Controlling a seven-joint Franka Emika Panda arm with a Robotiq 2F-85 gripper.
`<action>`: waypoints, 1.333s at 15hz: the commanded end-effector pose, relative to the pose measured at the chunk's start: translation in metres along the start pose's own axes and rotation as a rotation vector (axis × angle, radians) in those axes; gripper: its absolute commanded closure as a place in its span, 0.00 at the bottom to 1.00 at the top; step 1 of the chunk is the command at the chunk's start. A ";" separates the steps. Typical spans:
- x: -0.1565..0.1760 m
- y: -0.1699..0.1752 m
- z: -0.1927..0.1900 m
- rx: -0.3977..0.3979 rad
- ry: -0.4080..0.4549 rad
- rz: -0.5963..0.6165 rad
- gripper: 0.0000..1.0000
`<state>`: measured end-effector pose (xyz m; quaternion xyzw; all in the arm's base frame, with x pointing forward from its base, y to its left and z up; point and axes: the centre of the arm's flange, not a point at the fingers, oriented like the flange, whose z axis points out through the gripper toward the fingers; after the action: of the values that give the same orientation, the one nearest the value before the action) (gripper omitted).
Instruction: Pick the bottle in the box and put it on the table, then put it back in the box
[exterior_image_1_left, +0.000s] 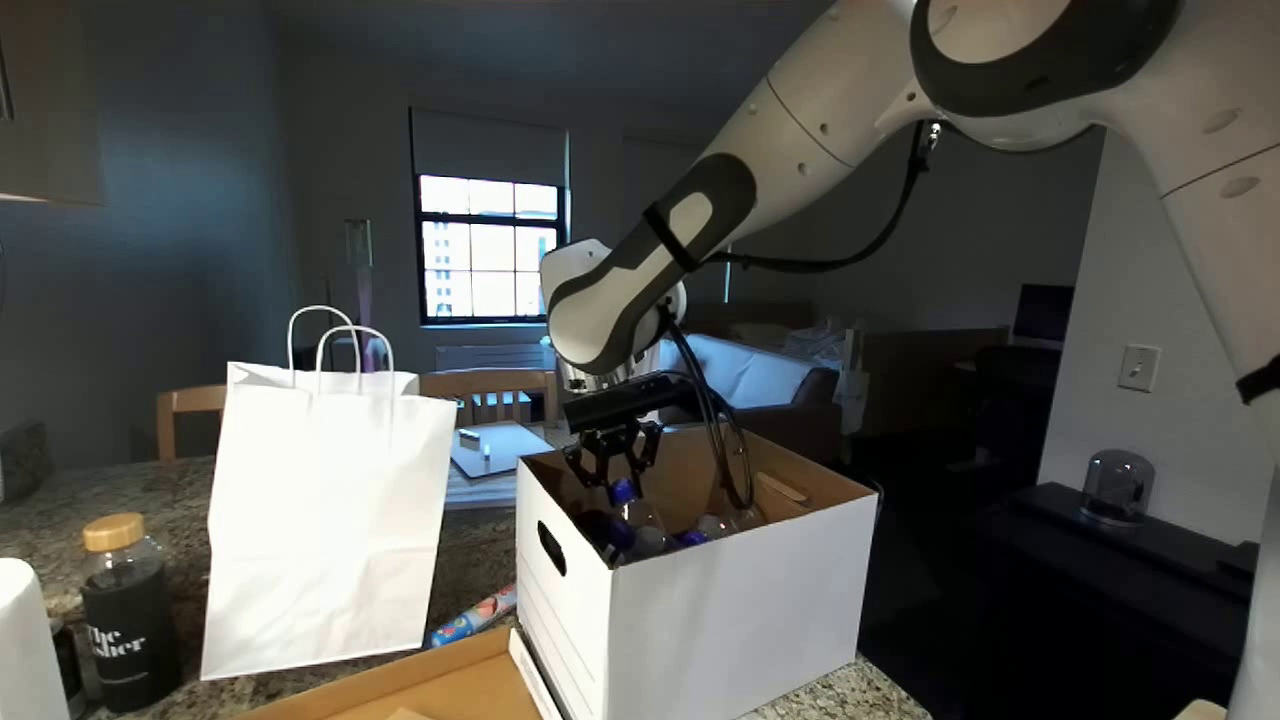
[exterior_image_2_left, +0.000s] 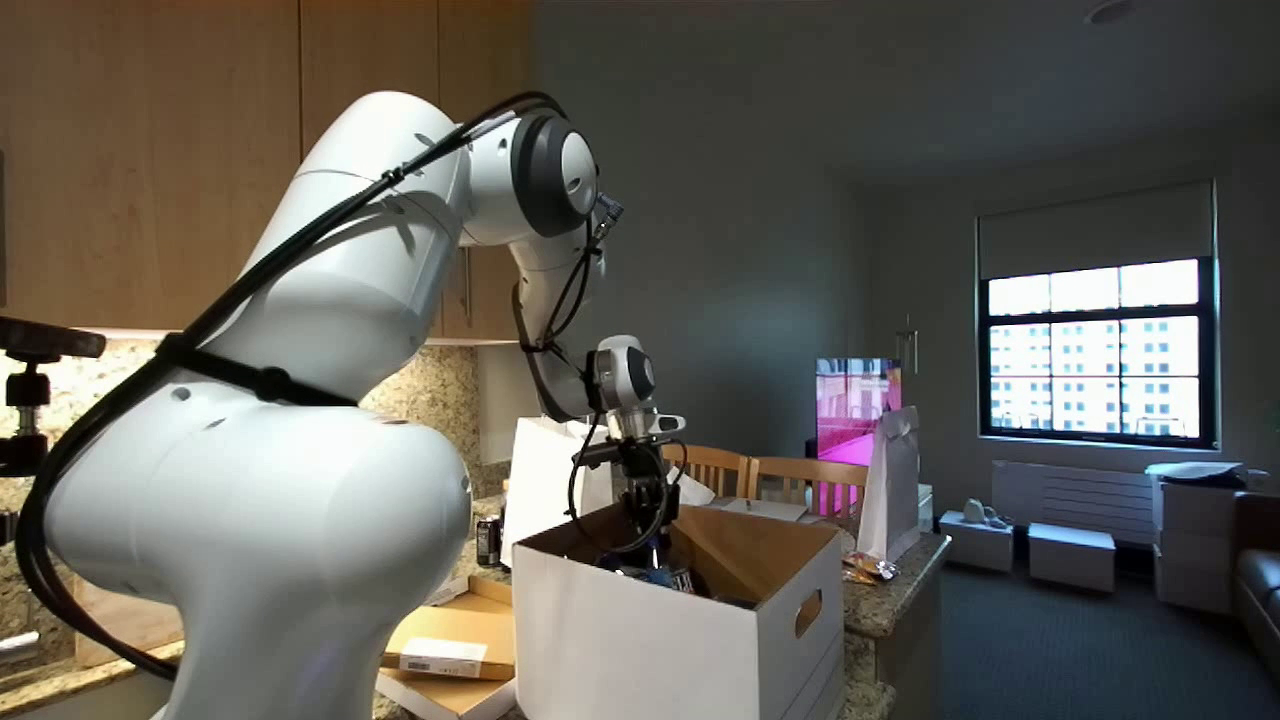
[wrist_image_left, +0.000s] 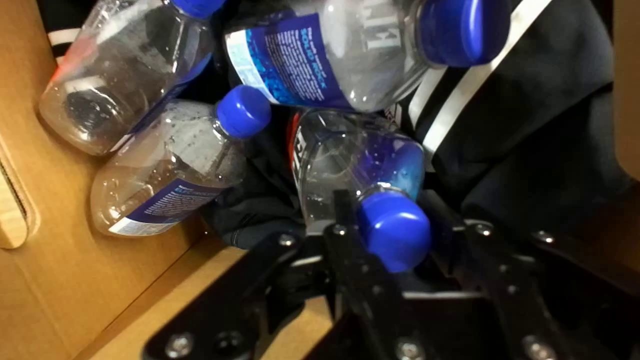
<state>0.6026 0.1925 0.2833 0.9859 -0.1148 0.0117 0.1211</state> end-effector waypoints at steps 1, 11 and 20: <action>-0.002 0.003 -0.004 0.003 -0.009 0.032 0.86; 0.001 0.013 -0.068 0.105 -0.127 -0.049 0.86; 0.009 0.039 -0.160 0.211 -0.126 -0.139 0.86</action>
<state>0.6088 0.1970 0.4123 0.9959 -0.0709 -0.0468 0.0298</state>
